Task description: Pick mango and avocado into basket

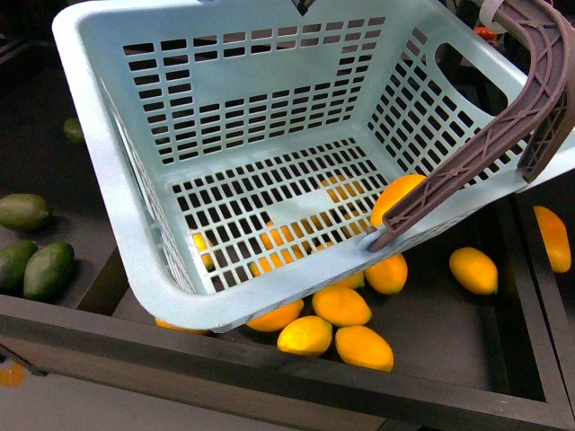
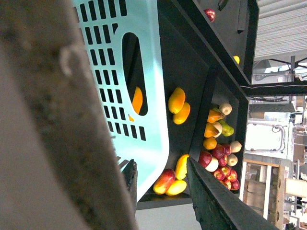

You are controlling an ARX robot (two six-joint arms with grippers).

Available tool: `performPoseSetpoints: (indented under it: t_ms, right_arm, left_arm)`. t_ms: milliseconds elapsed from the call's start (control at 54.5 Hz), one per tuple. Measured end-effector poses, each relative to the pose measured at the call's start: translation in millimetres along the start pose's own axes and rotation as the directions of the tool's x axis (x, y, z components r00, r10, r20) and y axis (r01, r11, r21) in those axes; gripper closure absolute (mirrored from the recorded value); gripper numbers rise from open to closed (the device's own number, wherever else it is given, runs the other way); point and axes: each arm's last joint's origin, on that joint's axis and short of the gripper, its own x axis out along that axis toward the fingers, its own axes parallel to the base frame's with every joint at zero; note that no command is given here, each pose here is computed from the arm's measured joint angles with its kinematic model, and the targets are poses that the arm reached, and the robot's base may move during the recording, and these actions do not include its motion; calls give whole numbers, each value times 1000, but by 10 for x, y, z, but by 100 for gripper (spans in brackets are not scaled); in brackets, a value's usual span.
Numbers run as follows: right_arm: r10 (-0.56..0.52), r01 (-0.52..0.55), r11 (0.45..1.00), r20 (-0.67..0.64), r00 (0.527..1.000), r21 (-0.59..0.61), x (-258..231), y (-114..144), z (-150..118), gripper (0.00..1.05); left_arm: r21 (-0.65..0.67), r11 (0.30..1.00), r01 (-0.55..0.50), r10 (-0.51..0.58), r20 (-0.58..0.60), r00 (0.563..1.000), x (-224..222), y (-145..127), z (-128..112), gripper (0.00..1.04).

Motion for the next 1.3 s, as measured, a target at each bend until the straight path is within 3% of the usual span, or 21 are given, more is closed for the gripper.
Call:
performPoseSetpoints:
  t_ms: [771,1083,1211,1303]
  right_arm:
    - [3,-3,1000,-6,1000,-2,-168,0,-32,102]
    - [3,-3,1000,-5,1000,-2,-168,0,-31,51]
    - [3,-3,1000,-5,1000,-2,-168,0,-31,19]
    - [-1,1,1000,-6,1000,0,-168,-1,-32,6]
  left_arm:
    - [-2,1000,1,-1,-2,1000,0,1,1,72]
    - [-1,1000,0,0,-1,1000,0,1,1,72]
    - [-1,1000,0,0,0,1000,0,1,1,72]
    - [1,1000,2,-2,-3,1000,3,-9,-14,72]
